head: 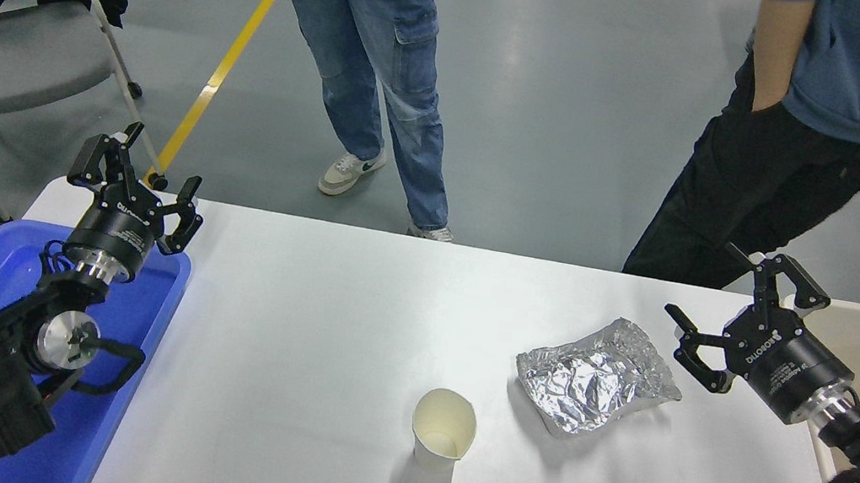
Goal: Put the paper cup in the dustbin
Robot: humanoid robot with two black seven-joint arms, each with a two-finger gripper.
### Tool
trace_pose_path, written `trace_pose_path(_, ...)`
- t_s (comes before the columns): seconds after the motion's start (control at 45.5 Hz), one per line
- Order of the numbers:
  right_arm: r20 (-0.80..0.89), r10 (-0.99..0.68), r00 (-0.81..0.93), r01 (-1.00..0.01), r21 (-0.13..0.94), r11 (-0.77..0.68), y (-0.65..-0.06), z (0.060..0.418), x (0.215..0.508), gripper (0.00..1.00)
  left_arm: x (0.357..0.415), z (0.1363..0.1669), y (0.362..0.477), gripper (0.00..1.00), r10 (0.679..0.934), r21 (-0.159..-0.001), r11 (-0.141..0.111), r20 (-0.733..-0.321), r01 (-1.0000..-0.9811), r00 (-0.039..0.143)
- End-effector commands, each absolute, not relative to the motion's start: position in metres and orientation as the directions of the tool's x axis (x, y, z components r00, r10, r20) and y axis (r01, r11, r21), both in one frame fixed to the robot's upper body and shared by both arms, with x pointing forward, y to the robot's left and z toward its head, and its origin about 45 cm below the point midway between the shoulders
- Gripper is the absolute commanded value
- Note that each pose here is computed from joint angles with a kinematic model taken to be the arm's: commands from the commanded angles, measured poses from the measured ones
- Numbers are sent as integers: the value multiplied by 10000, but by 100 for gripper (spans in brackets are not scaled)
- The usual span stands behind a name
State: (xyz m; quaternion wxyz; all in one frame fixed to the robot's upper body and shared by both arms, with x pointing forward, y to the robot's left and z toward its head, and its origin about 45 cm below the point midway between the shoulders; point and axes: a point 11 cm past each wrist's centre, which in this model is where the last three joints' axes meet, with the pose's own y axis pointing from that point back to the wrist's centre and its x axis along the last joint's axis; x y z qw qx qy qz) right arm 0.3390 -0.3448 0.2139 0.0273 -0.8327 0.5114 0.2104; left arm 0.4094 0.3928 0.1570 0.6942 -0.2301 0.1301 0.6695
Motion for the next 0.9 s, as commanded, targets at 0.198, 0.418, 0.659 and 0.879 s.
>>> trace_pose_path(0.198,-676,-7618,6442,-7177,2910,-6327,-3265,2484,2897,100,4083,1569,3944,100,8693,-1451,-40,-4896,-9894,683)
trace_pose_path(0.418,779,-6627,7448,-6384,3720,-6738,-3154,2507,2805,100,4078,1568,3955,100,8697,-1446,-61,-4892,-9895,661)
trace_pose_path(0.659,2252,-5566,7997,-5883,4788,-6516,-3092,2331,2815,100,4078,1571,3963,100,8703,-1448,-68,-4881,-9894,655)
trace_pose_path(0.879,2955,-4935,8180,-5716,5132,-6402,-2975,2304,3044,100,4073,1561,3957,100,8697,-1431,-65,-4893,-9897,650)
